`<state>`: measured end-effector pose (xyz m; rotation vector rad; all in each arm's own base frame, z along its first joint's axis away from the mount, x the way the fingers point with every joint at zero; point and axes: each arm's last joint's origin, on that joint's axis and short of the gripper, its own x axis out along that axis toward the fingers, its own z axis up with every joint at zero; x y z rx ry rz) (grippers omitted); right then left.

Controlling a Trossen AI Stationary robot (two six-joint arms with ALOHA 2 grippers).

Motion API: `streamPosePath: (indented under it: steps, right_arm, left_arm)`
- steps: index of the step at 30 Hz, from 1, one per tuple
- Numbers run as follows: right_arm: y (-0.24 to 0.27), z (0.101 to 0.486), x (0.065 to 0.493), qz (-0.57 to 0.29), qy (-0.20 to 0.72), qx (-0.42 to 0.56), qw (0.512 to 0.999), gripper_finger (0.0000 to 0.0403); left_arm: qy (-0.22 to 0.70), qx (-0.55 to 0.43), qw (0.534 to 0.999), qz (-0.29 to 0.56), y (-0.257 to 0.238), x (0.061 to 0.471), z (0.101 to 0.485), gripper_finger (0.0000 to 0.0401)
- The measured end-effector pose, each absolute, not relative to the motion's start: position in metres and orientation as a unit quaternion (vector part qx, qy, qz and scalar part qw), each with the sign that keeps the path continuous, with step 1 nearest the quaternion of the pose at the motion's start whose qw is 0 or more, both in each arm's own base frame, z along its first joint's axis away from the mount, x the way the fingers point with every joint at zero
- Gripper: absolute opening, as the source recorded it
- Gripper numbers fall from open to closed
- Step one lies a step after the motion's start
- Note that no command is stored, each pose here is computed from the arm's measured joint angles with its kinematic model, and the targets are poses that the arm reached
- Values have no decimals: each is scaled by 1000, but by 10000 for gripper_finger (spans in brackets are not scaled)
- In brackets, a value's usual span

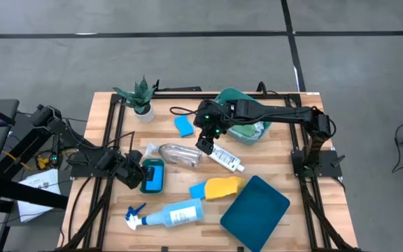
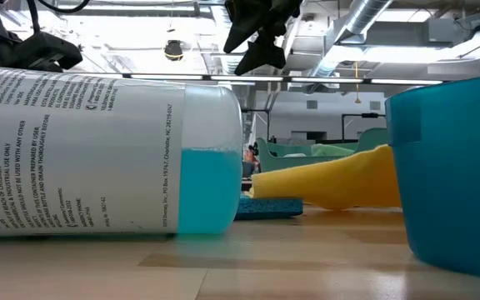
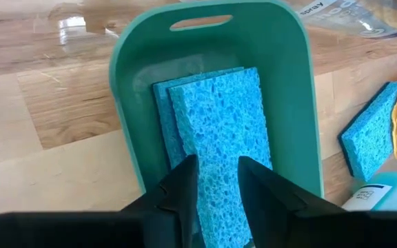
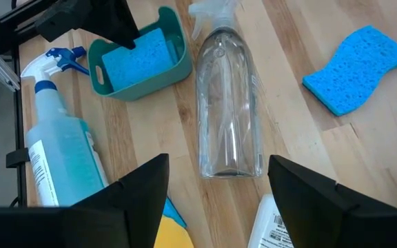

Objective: Pick & Place Kitchen Items
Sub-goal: Put the middle blue sponge into the small green bin, then put the transparent spray bottle into the blue bin

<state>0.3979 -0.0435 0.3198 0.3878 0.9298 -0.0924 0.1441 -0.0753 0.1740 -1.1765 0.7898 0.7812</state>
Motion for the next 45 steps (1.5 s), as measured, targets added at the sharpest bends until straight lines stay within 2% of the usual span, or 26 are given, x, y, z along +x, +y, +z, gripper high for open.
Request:
streamPosePath:
  steps: [20,26,36,45]
  right_arm:
    - [-43,320,398,-44,446,186,875,240]
    - [-43,319,398,-45,448,186,873,240]
    - [-43,317,395,-55,461,201,863,240]
    - [-43,317,394,-56,466,203,859,240]
  left_arm:
    - [339,-549,697,312,-72,139,187,141]
    - [294,-541,739,274,-71,140,198,139]
    - [203,-470,846,147,-77,156,224,140]
    - [50,-345,927,135,-71,170,254,141]
